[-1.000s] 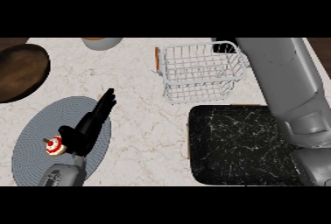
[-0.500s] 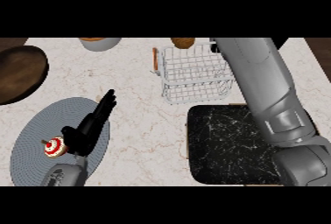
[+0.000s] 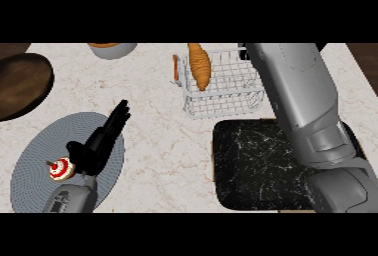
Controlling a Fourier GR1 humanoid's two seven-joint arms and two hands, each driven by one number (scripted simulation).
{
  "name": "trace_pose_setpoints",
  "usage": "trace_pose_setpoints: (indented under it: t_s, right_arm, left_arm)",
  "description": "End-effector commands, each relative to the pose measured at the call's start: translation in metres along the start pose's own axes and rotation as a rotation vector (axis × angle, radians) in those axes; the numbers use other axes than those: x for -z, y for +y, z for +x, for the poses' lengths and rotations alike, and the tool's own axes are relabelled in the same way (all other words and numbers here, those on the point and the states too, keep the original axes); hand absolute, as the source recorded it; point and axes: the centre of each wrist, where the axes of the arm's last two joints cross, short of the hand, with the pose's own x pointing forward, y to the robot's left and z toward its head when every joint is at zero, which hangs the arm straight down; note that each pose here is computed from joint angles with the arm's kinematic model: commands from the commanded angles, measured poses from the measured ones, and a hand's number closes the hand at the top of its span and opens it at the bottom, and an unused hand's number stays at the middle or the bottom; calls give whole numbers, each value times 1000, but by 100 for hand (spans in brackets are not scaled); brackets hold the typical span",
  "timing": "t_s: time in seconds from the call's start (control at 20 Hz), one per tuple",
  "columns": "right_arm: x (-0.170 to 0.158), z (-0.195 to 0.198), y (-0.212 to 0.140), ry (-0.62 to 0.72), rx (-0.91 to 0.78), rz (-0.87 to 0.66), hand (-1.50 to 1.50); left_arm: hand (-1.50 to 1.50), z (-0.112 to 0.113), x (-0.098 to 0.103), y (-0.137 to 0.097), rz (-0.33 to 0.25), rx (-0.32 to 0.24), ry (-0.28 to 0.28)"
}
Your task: Pick the croissant from the tray and place it in the tiered basket
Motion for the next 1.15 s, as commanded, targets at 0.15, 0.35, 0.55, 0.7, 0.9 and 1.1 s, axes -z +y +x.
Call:
trace_pose_setpoints:
  t_s: [0.15, 0.35, 0.55, 0.7, 0.9, 1.1]
  right_arm:
    - [-23, 8, -55, -71, 32, -396, -150]
    - [-47, -9, -111, -127, 69, -601, -150]
    - [-79, -30, -175, -207, 208, -709, -150]
    - [-111, -76, -223, -245, 268, -736, -150]
    - [-151, -113, -266, -231, 262, -729, -150]
    - [-180, -135, -297, -236, 239, -676, -150]
  left_arm:
    - [0, -15, -11, -9, -17, -1, 11]
    - [0, -4, -9, 3, -5, 6, -4]
    - [0, -3, -14, -5, -15, -10, -17]
    - [0, -10, -21, -3, 12, -1, -7]
    - [0, -4, -11, 4, -16, -12, 12]
    - [0, 2, 10, 2, -6, -2, -18]
